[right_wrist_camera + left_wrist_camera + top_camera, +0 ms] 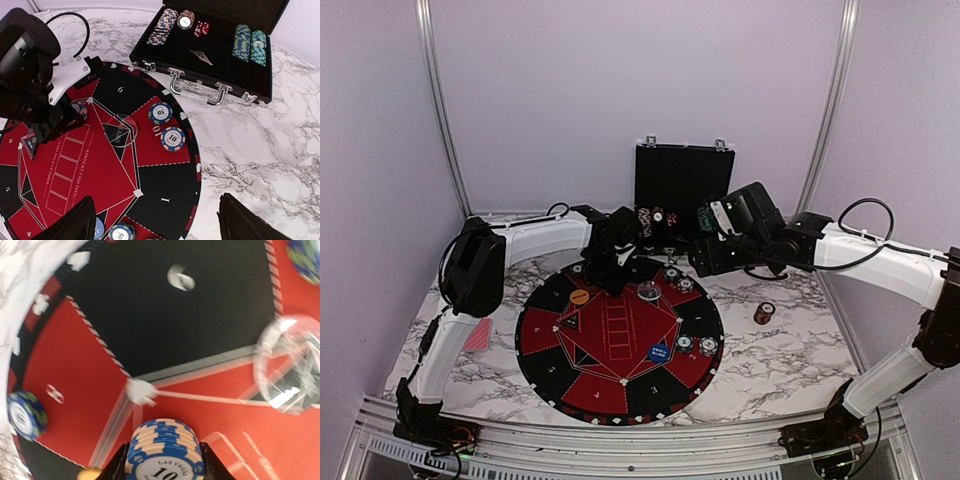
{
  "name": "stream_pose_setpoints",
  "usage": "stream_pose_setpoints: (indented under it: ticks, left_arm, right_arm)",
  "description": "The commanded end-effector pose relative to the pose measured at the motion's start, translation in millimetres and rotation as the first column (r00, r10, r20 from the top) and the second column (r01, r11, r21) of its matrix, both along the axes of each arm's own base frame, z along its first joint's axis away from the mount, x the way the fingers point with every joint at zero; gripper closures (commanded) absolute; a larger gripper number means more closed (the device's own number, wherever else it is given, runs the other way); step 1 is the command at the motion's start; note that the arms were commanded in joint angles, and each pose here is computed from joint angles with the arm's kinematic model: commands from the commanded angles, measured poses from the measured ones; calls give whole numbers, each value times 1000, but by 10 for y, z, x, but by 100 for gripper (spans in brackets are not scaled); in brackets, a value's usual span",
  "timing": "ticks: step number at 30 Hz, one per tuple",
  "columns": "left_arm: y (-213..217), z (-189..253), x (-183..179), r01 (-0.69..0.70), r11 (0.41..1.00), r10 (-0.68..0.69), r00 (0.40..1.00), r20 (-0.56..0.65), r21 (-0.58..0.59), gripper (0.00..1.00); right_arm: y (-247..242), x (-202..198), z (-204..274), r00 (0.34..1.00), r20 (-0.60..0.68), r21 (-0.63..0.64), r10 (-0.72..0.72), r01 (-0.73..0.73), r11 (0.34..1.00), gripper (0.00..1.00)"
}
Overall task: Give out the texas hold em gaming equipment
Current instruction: Move the poker chips pile to the big blind area.
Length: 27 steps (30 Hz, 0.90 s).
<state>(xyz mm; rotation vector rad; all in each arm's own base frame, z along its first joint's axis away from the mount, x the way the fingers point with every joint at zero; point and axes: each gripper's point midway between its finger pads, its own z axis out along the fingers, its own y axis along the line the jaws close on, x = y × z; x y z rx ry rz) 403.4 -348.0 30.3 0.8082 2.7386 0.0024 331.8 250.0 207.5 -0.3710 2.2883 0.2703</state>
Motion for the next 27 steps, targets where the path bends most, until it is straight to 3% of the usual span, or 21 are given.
stream_pose_setpoints:
  ticks: [1, 17, 27]
  left_arm:
    - [175, -30, 205, -14, 999, 14, 1000, 3, 44, 67]
    - [397, -138, 699, -65, 998, 65, 998, 26, 18, 67]
    - [444, -225, 775, -82, 996, 81, 996, 28, 25, 66]
  right_arm:
    - [50, 49, 51, 1000, 8, 20, -2, 2, 1000, 18]
    - [138, 96, -14, 1000, -18, 4, 18, -18, 1000, 18]
    - [165, 97, -41, 999, -30, 8, 24, -24, 1000, 18]
